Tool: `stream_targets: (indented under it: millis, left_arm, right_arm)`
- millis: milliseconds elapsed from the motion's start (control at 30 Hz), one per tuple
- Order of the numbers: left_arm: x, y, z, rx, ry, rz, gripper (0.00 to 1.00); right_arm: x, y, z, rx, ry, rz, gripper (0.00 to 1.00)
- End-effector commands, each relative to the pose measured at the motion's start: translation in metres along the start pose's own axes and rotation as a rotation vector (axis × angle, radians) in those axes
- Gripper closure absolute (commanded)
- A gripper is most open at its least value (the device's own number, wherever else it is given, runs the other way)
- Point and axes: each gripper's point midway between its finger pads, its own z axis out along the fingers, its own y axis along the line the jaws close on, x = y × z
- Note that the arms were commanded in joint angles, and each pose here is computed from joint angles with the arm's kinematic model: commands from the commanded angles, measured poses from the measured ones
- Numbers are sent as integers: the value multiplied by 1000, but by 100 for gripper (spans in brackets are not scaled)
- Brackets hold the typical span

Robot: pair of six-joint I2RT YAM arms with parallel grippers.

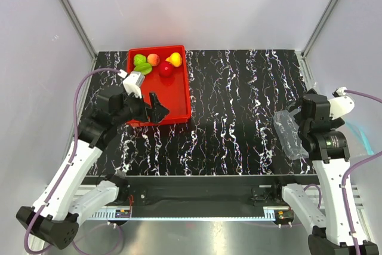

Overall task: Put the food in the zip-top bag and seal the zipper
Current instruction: Pick up the zipper food storage bag at the corner of the board.

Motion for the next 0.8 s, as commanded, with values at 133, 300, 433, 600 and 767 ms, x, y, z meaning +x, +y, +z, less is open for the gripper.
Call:
stream_targets:
  millis: [133, 300, 433, 600, 767]
  left_arm:
    - [4, -6, -4, 52, -16, 55, 1]
    - [7, -12, -8, 88, -27, 56, 1]
    - [9, -16, -9, 115, -26, 56, 1]
    - [11, -24, -9, 163, -19, 43, 1]
    - [13, -26, -10, 177, -16, 41, 1]
  right_arm:
    - [-12, -4, 1, 62, -25, -16, 0]
    - [-2, -29, 13, 224, -27, -26, 0]
    - [16, -37, 36, 348, 15, -92, 0]
    - [29, -47, 70, 474, 52, -148, 0]
    - [42, -55, 109, 520, 114, -132, 0]
